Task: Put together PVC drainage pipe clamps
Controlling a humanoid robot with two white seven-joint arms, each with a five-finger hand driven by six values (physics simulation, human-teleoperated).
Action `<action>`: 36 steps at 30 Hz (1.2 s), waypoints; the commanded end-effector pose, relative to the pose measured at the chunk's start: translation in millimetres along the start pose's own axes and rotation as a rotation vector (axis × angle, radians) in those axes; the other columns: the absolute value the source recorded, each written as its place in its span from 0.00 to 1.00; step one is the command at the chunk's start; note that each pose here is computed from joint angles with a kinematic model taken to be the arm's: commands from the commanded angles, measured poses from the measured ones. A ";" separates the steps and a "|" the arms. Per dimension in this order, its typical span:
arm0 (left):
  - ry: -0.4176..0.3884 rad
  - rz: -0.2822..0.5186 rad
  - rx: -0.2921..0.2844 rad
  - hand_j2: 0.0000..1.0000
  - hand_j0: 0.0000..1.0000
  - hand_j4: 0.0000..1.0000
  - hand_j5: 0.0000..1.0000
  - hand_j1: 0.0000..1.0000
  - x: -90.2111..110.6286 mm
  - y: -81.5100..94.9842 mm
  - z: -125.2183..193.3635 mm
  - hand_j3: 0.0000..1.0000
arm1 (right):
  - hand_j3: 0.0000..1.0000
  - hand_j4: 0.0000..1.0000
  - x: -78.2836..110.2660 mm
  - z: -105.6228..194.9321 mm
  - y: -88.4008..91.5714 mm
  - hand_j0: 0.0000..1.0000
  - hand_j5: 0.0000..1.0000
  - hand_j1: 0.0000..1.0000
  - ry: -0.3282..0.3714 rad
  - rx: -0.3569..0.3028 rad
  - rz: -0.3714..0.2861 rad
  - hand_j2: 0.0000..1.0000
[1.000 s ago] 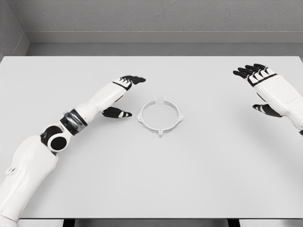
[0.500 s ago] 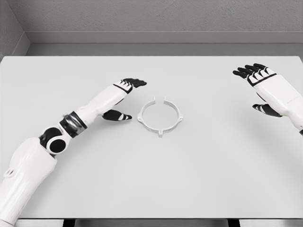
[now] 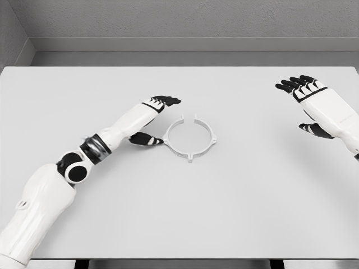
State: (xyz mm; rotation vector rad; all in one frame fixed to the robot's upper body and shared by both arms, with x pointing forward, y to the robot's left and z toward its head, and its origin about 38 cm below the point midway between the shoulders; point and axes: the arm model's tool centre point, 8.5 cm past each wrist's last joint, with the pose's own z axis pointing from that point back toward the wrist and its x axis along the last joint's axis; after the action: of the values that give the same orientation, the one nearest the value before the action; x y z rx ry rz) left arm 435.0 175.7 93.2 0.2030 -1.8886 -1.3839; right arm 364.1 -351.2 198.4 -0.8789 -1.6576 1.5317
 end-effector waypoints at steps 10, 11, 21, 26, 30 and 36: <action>-0.018 0.024 0.019 1.00 1.00 1.00 1.00 1.00 7.9 -3.4 -9.1 1.00 | 1.00 1.00 1.0 -0.1 -2.0 1.00 1.00 1.00 -0.003 -0.007 -0.002 1.00; -0.018 0.024 0.019 1.00 1.00 1.00 1.00 1.00 7.9 -3.4 -9.1 1.00 | 1.00 1.00 1.0 -0.1 -2.0 1.00 1.00 1.00 -0.003 -0.007 -0.002 1.00; -0.006 0.018 0.032 1.00 1.00 1.00 1.00 1.00 2.8 3.8 -5.6 1.00 | 1.00 1.00 1.0 -0.1 -2.0 1.00 1.00 1.00 -0.003 -0.007 -0.002 1.00; 0.091 -0.092 0.061 1.00 1.00 1.00 1.00 1.00 -35.5 62.1 38.9 1.00 | 1.00 1.00 1.0 -0.1 -2.0 1.00 1.00 1.00 -0.003 -0.007 -0.002 1.00; 0.206 -0.172 0.073 1.00 1.00 1.00 1.00 1.00 -68.3 117.1 98.7 1.00 | 1.00 1.00 1.0 -0.1 -2.0 1.00 1.00 1.00 -0.003 -0.007 -0.002 1.00; 0.292 -0.226 0.088 1.00 1.00 1.00 1.00 1.00 -85.2 147.2 136.2 1.00 | 1.00 1.00 0.7 -0.1 -1.7 1.00 1.00 1.00 -0.002 -0.007 -0.003 1.00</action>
State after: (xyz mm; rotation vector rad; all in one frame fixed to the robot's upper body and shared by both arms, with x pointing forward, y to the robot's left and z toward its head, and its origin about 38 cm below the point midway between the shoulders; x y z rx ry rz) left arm 449.0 364.3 157.1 0.6085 -1.7344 -1.3521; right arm 363.7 -350.3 199.8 -0.8812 -1.6623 1.5334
